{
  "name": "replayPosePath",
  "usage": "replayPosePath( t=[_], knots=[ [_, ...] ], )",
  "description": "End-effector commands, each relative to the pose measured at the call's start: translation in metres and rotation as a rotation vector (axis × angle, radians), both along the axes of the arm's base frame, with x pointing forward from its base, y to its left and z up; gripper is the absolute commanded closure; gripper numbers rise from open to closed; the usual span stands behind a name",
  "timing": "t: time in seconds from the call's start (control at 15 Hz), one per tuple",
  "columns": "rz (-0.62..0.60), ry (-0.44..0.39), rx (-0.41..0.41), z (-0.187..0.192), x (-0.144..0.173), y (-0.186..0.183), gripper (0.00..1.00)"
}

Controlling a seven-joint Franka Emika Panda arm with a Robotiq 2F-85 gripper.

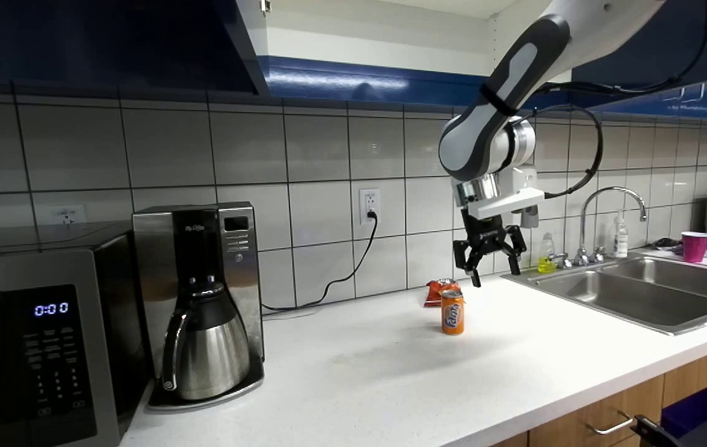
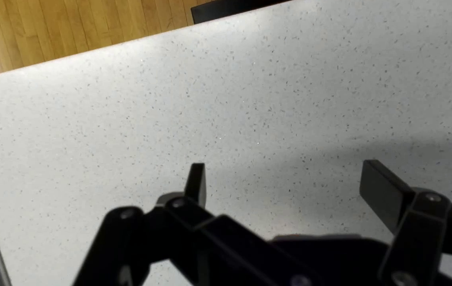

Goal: Put the orange can in the open upper cabinet.

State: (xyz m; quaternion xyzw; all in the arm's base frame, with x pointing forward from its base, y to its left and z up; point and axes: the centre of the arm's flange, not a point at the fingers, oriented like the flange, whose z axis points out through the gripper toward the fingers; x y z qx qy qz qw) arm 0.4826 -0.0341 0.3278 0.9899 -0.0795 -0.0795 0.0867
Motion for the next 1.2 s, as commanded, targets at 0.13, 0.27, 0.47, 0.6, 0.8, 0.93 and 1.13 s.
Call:
replayPosePath(
  t=[0.13, 0.27, 0.47, 0.6, 0.8, 0.93, 1.13],
  knots=[
    [0.07, 0.006, 0.002, -0.065, 0.018, -0.004, 0.0],
    [0.081, 0.003, 0.005, -0.084, 0.021, -0.003, 0.0],
    [0.093, -0.015, 0.01, -0.106, 0.026, -0.002, 0.0],
    [0.093, -0.038, -0.001, -0.117, 0.029, -0.003, 0.0],
    [0.113, -0.078, -0.019, -0.127, 0.035, -0.007, 0.0],
    [0.12, -0.111, -0.015, -0.131, 0.039, -0.009, 0.0],
    [0.128, -0.164, -0.005, -0.136, 0.046, -0.006, 0.0]
  ],
)
